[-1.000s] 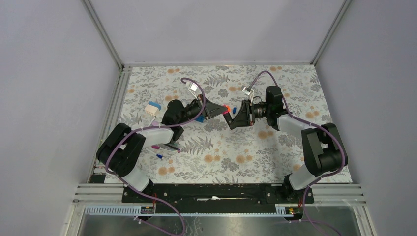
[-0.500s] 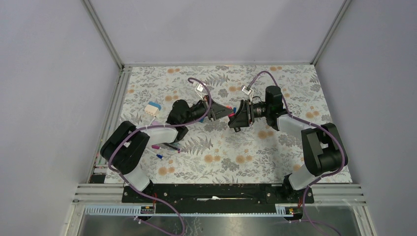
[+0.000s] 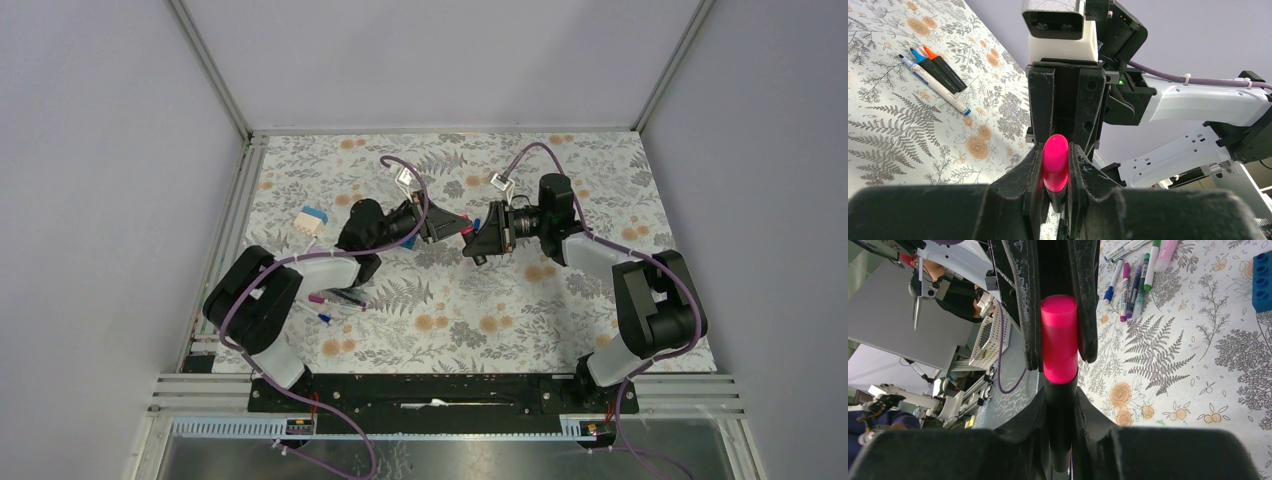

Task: Open the pen caps
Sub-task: Open the pen cap from the pen, then place the pen at the center of the board, then place the pen cap at the center of the board.

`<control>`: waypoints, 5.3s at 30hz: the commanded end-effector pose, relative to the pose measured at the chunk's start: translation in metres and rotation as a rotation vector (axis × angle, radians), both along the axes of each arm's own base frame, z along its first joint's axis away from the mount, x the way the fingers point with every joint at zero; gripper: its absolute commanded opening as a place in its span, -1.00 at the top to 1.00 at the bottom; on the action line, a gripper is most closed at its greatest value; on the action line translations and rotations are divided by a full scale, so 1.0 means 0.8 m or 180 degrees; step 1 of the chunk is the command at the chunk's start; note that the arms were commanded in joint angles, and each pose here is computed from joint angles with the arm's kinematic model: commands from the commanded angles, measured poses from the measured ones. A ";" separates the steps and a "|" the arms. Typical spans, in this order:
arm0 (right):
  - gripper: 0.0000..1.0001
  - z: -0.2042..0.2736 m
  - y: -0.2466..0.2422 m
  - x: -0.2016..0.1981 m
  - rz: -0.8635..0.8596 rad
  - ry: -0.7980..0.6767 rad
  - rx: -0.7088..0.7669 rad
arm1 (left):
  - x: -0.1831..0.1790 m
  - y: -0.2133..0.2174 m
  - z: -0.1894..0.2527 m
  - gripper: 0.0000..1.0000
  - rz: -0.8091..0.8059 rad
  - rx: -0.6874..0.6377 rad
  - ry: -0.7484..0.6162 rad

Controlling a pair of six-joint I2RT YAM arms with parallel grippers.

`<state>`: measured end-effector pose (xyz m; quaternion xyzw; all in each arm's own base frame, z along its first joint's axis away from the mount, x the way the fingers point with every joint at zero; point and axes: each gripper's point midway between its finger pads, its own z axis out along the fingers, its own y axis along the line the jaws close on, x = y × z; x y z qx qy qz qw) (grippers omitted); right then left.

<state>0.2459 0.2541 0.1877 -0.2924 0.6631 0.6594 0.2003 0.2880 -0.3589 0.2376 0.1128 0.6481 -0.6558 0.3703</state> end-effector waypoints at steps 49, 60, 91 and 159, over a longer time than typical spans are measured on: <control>1.00 -0.016 -0.052 0.053 -0.0630 -0.0504 -0.0444 | 0.092 0.204 0.272 1.00 0.1646 -0.0541 -0.1687; 1.00 -0.075 -0.307 0.166 -0.2908 -0.0500 -0.2063 | 0.078 0.073 0.084 1.00 0.0830 0.0558 -0.0558; 0.05 -0.194 -0.360 0.208 -0.2571 0.0692 -0.2450 | 0.031 -0.033 -0.045 0.99 0.0261 0.1361 -0.0242; -0.56 0.034 -0.252 0.074 -0.2116 -0.1421 -0.0908 | 0.056 0.155 -0.032 -0.98 0.2253 0.2721 -0.0065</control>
